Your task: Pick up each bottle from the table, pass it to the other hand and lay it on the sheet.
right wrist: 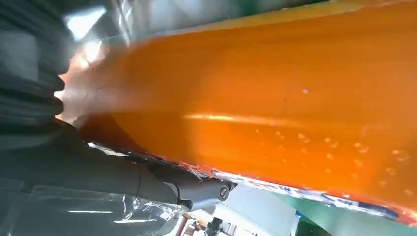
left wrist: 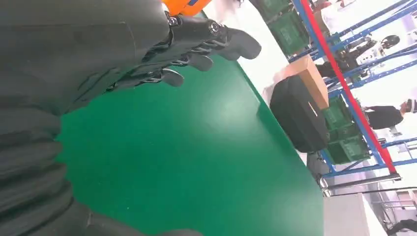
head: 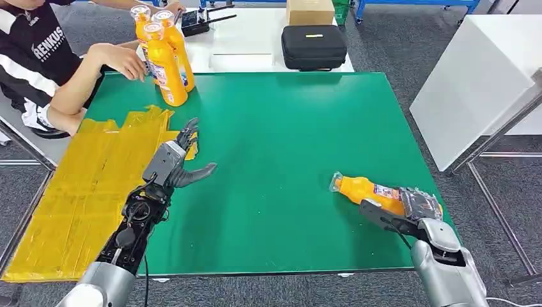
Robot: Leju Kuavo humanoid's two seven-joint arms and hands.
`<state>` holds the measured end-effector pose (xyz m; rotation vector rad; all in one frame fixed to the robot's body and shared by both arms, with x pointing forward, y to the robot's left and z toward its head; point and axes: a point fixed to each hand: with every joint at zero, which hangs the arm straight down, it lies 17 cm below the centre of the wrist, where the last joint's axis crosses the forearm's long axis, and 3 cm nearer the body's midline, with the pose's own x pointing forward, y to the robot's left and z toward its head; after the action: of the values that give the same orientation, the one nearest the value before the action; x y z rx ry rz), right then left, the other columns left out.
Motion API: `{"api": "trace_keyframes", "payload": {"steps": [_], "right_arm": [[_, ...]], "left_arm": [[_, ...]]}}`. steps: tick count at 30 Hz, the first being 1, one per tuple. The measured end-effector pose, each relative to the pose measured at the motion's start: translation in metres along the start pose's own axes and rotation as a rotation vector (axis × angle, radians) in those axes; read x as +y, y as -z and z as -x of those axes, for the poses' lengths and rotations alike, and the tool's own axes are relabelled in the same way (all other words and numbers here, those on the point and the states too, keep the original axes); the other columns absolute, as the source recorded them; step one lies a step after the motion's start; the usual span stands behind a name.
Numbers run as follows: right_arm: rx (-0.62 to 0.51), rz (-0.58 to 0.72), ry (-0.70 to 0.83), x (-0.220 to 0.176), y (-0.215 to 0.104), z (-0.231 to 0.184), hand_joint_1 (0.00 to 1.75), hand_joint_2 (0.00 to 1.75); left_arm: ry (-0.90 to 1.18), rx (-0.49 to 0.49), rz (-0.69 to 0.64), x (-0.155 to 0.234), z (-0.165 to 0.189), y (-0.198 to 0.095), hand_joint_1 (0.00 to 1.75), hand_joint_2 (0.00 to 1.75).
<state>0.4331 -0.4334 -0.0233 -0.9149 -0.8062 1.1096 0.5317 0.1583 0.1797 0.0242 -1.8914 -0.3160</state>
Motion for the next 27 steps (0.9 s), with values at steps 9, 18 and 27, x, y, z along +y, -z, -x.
{"api": "trace_keyframes", "payload": {"steps": [9,18,27], "right_arm": [[0.002,-0.002,0.000,0.000,0.000,0.001,1.75,1.75],[-0.026,0.021,0.018,-0.004,0.002,-0.009,1.75,1.75],[-0.698,0.514,1.082,-0.144,-0.067,-0.205,1.75,1.75]], "left_arm": [[0.000,0.001,0.000,0.000,0.000,0.000,0.00,1.75],[-0.003,-0.001,-0.001,0.001,-0.002,0.004,0.00,1.75],[-0.096,-0.084,0.288,-0.093,-0.051,-0.018,0.00,1.75]]}}
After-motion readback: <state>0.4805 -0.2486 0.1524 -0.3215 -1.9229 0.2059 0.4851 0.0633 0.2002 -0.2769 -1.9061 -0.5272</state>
